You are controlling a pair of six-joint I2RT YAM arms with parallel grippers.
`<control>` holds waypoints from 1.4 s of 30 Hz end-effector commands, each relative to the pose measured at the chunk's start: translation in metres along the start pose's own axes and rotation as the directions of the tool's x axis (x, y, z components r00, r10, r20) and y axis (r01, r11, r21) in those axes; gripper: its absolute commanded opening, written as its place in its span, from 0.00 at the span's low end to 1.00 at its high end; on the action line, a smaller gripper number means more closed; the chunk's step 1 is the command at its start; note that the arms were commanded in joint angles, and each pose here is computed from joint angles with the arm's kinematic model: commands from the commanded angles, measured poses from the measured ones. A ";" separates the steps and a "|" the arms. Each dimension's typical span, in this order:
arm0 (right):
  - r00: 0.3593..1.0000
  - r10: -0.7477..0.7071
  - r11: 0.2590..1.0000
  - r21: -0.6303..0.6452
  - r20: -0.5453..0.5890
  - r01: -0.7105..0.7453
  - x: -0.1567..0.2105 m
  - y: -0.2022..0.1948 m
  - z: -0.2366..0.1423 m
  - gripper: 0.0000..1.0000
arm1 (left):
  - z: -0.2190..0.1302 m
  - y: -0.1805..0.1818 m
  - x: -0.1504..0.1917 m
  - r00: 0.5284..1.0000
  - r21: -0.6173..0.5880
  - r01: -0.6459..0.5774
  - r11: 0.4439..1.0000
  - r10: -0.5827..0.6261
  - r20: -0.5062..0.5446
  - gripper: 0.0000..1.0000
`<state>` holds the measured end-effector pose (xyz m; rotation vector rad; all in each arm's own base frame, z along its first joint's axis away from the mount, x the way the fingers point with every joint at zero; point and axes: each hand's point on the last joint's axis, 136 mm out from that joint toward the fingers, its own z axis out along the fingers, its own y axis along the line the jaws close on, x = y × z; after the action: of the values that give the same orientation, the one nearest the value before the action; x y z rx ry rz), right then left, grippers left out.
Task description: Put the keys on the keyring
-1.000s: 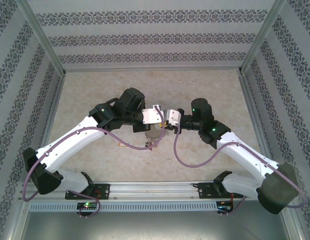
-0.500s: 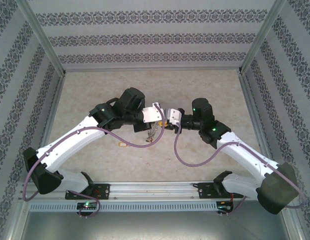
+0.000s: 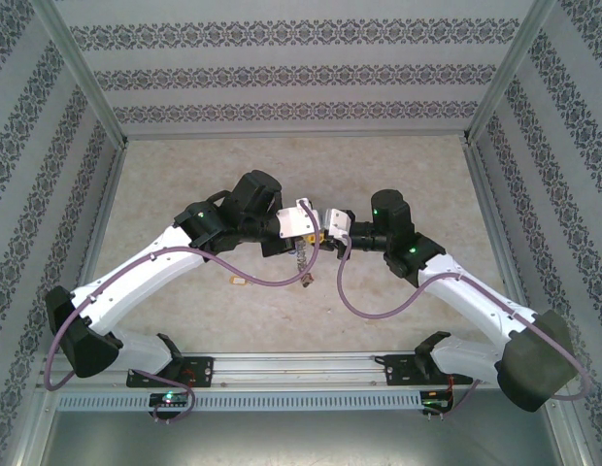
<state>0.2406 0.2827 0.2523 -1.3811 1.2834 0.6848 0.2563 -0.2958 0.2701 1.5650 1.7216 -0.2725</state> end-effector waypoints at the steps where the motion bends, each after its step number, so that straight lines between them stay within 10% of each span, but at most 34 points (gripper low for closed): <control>1: 0.997 -0.013 1.000 -0.027 0.071 0.015 -0.016 0.002 0.000 0.10 | 0.000 -0.003 -0.009 0.999 0.006 -0.013 1.000 0.013 0.037 0.00; 5: 0.997 -0.012 0.999 -0.035 0.079 0.015 -0.017 0.002 0.000 0.00 | -0.002 -0.003 -0.009 0.999 -0.001 -0.015 1.000 0.015 0.044 0.00; 10: 0.993 -0.018 1.000 -0.018 0.116 0.020 -0.022 0.001 -0.008 0.00 | -0.012 0.006 -0.007 0.996 -0.084 -0.012 0.996 0.020 0.091 0.39; 42: 0.967 -0.062 0.991 -0.100 0.246 0.089 -0.041 0.018 -0.014 0.00 | -0.035 -0.020 -0.020 0.950 0.028 -0.153 0.988 0.139 0.281 0.23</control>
<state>0.2189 0.2807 0.2742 -1.3564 1.0950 0.8384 0.2278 -0.2912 0.2916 1.5815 1.4618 -0.4282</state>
